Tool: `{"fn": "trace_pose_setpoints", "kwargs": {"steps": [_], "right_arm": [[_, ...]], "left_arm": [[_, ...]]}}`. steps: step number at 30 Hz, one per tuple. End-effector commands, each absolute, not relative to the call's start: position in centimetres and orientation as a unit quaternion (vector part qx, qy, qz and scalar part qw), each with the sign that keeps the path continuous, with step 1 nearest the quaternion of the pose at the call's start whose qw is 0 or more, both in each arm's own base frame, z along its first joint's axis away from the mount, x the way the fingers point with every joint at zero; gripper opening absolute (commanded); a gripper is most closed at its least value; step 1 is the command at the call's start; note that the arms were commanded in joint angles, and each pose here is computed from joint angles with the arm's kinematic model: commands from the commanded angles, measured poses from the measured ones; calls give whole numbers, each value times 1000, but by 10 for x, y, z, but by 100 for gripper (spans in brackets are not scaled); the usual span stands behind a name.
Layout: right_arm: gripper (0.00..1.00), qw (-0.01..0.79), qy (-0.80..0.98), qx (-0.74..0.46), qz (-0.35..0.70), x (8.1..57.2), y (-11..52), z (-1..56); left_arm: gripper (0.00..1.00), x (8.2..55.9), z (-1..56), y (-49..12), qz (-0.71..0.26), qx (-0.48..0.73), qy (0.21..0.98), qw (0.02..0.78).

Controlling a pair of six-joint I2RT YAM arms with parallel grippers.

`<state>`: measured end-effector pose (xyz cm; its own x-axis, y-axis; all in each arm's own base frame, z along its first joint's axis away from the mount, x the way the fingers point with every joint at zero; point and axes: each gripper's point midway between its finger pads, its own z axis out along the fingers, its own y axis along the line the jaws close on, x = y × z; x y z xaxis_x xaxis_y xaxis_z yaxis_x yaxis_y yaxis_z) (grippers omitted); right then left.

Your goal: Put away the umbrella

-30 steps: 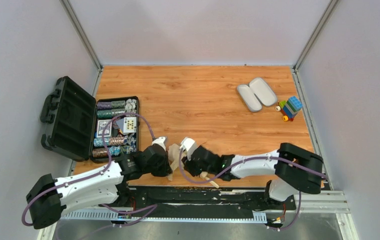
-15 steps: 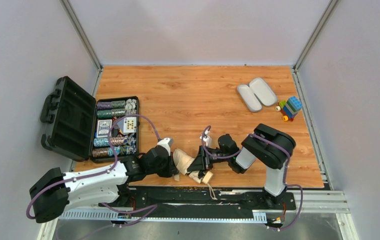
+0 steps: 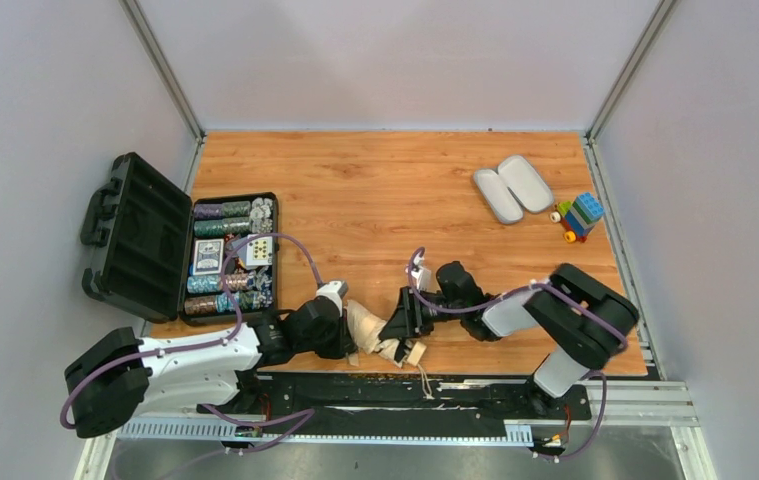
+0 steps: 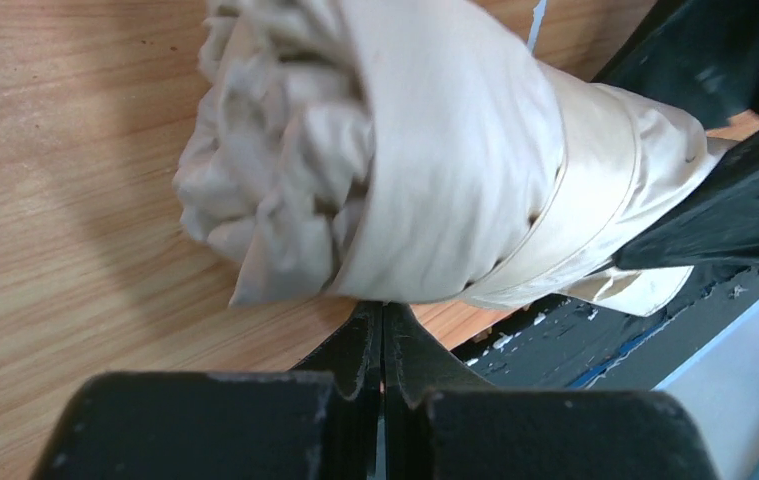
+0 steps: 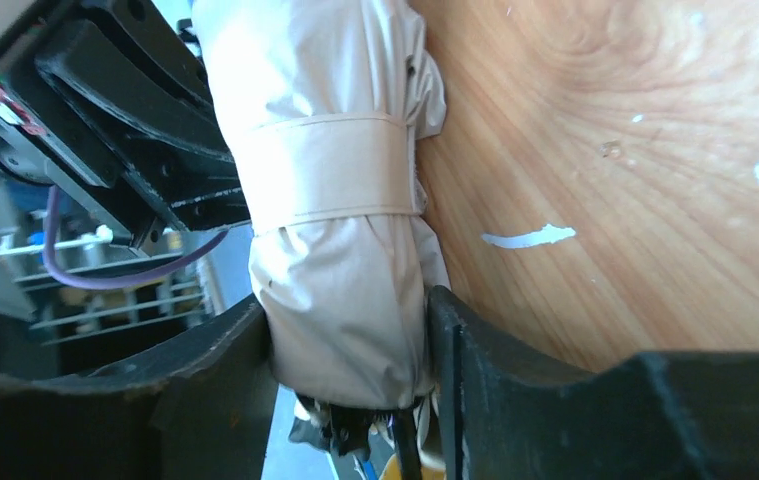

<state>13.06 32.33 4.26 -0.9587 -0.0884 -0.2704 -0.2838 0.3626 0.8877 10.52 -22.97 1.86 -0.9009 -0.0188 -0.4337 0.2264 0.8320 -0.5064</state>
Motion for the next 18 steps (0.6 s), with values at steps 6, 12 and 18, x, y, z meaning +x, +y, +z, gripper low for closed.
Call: {"fn": "trace_pose_setpoints", "kwargs": {"steps": [6,12,18], "right_arm": [[59,218,870,-187,401,160,287,70],[61,359,829,-293,313,161,297,124],[59,425,759,-395,295,134,328,142]], "left_arm": [[0,94,-19,-188,-185,65,962,188],[0,96,-17,-192,-184,70,962,189],[0,97,-14,-194,-187,70,961,189]]}}
